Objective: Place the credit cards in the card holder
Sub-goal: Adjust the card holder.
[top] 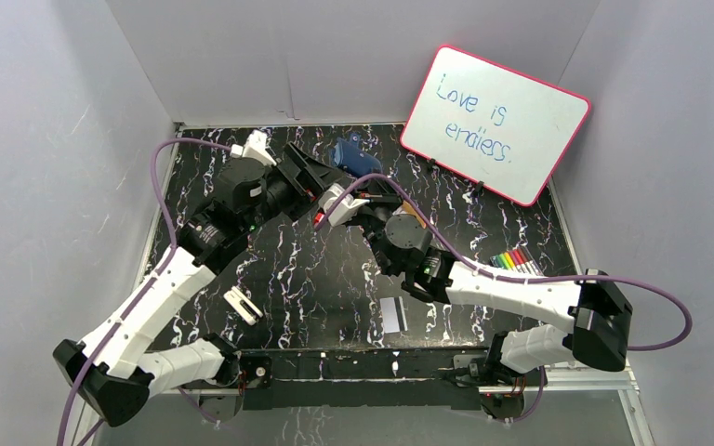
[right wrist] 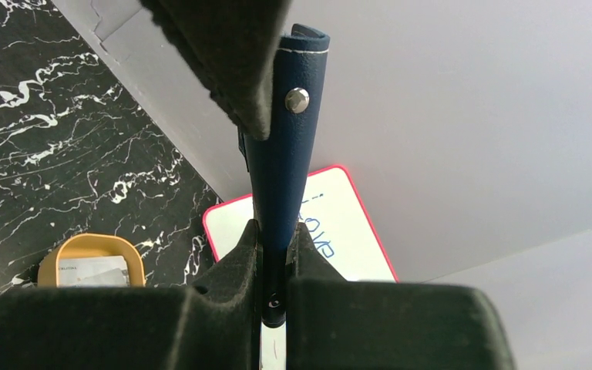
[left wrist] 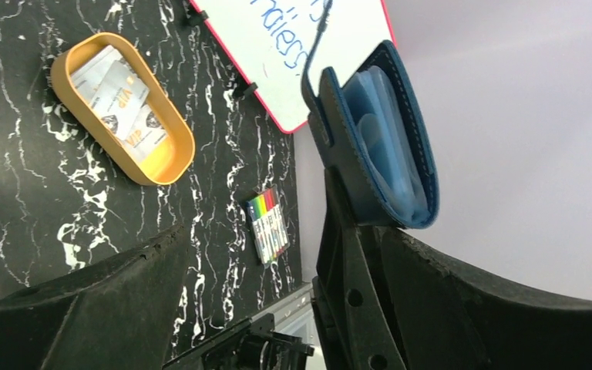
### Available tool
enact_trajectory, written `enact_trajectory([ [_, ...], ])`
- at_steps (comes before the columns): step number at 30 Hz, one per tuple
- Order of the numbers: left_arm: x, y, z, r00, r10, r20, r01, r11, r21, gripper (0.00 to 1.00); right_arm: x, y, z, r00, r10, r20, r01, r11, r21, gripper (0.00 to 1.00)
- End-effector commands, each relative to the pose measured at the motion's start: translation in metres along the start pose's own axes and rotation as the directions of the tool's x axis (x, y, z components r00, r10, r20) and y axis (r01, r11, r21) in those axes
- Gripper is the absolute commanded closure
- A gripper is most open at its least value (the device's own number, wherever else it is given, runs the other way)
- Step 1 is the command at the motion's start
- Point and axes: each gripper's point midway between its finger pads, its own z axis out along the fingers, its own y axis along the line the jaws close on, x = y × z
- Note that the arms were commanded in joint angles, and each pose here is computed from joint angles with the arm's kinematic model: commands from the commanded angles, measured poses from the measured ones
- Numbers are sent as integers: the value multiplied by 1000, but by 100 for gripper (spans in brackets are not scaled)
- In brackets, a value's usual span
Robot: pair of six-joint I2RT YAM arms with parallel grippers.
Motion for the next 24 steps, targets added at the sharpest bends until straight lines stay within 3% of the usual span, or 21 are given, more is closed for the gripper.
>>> enact_trajectory([
  [1,-18,-52,-20,999,-16,42,9,986,168,9,-28,-29,0,992,100,82,-103,994,36,100],
  [11,-56,-28,-63,962,-52,269,34,997,69,9,-32,-17,-1,986,153,62,-148,986,-74,100],
  [24,-31,-48,-23,996,-43,79,37,996,75,9,-48,-12,12,987,144,67,-136,984,-113,100],
])
